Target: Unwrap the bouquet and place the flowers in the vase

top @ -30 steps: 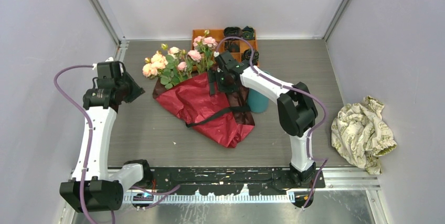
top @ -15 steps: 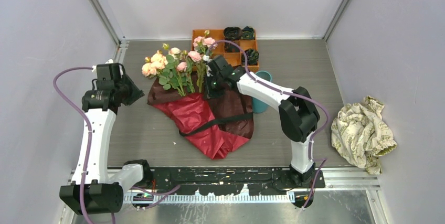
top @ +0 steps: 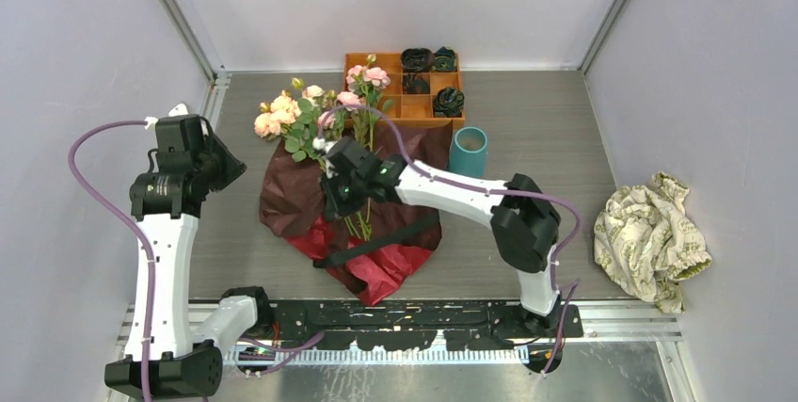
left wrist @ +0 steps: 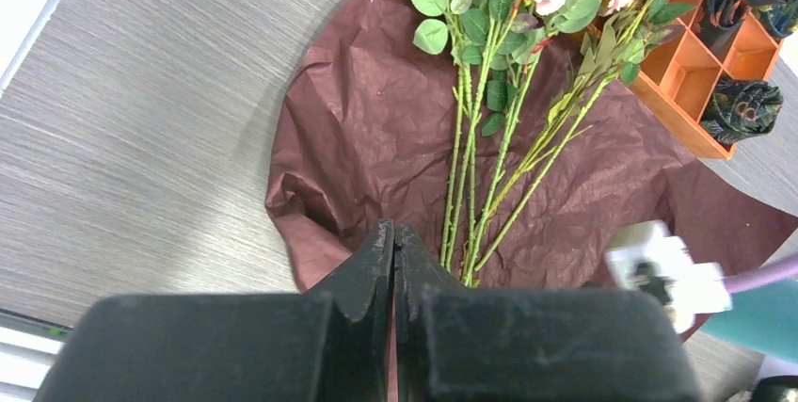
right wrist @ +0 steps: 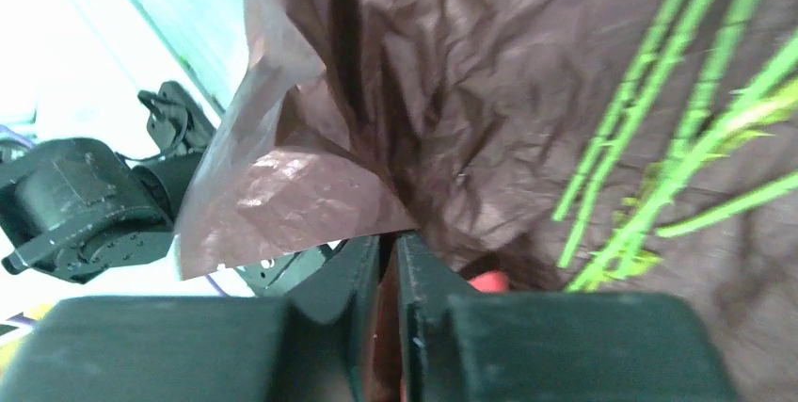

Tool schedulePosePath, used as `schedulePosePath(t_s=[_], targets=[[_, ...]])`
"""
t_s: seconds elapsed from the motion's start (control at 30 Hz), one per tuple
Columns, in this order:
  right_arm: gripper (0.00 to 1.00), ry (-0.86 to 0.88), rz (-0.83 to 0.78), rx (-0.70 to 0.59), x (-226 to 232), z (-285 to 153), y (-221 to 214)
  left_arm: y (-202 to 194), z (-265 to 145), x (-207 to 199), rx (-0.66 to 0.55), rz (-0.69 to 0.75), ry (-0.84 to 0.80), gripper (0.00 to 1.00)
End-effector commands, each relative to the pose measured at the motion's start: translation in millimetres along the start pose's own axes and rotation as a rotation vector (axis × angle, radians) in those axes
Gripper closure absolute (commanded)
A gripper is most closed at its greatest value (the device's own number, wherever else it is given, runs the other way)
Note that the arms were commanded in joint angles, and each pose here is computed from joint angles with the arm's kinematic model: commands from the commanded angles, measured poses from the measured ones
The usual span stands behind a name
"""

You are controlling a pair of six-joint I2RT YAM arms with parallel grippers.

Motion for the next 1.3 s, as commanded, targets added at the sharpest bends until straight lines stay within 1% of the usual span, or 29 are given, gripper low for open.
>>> schedulePosePath(t_s=[0.0,0.03,0.1,0.17,0.23,0.3,0.4,0.47,0.57,0.63,0.7,0.8,0.87,1.07,1.17,1.27], targets=[[0.78,0.11,-0.041,0.024,41,23,-14,9,-16,-2,-0.061,0.007,-0.007,0.98],[0.72,0.132,-0.049,0.039,48,28,-19,10,-17,-3,-0.061,0.008,-0.007,0.98],[0.55,0.158,-0.065,0.067,60,35,-29,10,-18,-3,-0.063,0.009,-0.009,0.98],[0.43,0.167,-0.088,0.08,70,37,-36,11,-20,-4,-0.064,0.008,-0.015,0.97],[0.36,0.145,-0.108,0.076,75,32,-38,10,-20,-4,-0.059,0.008,-0.018,0.97],[0.33,0.118,-0.125,0.058,75,20,-37,8,-18,-4,-0.043,0.009,-0.023,0.96],[0.25,0.074,-0.146,0.005,75,-7,-30,3,-12,-5,-0.006,0.007,-0.037,0.96],[0.23,0.023,-0.154,-0.029,72,-26,-28,-1,-6,-3,0.015,0.003,-0.037,0.96],[0.24,-0.075,-0.153,-0.057,63,-50,-30,-9,4,-2,0.061,0.001,-0.048,0.96],[0.25,-0.193,-0.154,-0.067,48,-60,-36,-15,14,2,0.088,0.0,-0.041,0.97],[0.26,-0.281,-0.153,-0.077,36,-67,-40,-22,23,5,0.123,-0.004,-0.038,0.98],[0.29,-0.38,-0.12,-0.065,15,-71,-45,-33,36,8,0.173,-0.012,-0.055,0.99],[0.29,-0.424,-0.097,-0.062,3,-72,-47,-36,41,9,0.193,-0.012,-0.061,0.99],[0.24,-0.438,-0.092,-0.079,-4,-79,-48,-39,46,15,0.193,0.008,-0.029,1.0],[0.24,-0.427,-0.077,-0.134,7,-105,-41,-38,45,15,0.183,0.012,-0.031,1.0],[0.23,-0.408,-0.084,-0.236,25,-147,-30,-38,46,15,0.178,0.014,-0.031,1.0]])
Point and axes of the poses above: each gripper's point midway between its finger pads, its own z axis out along the fingers, its own x axis along the line the jaws close on, y = z × x, the point moved 8 cm from there along -z, back along the fingers, and after that the axes turned 11 degrees about -z, right-handed, at the moved point
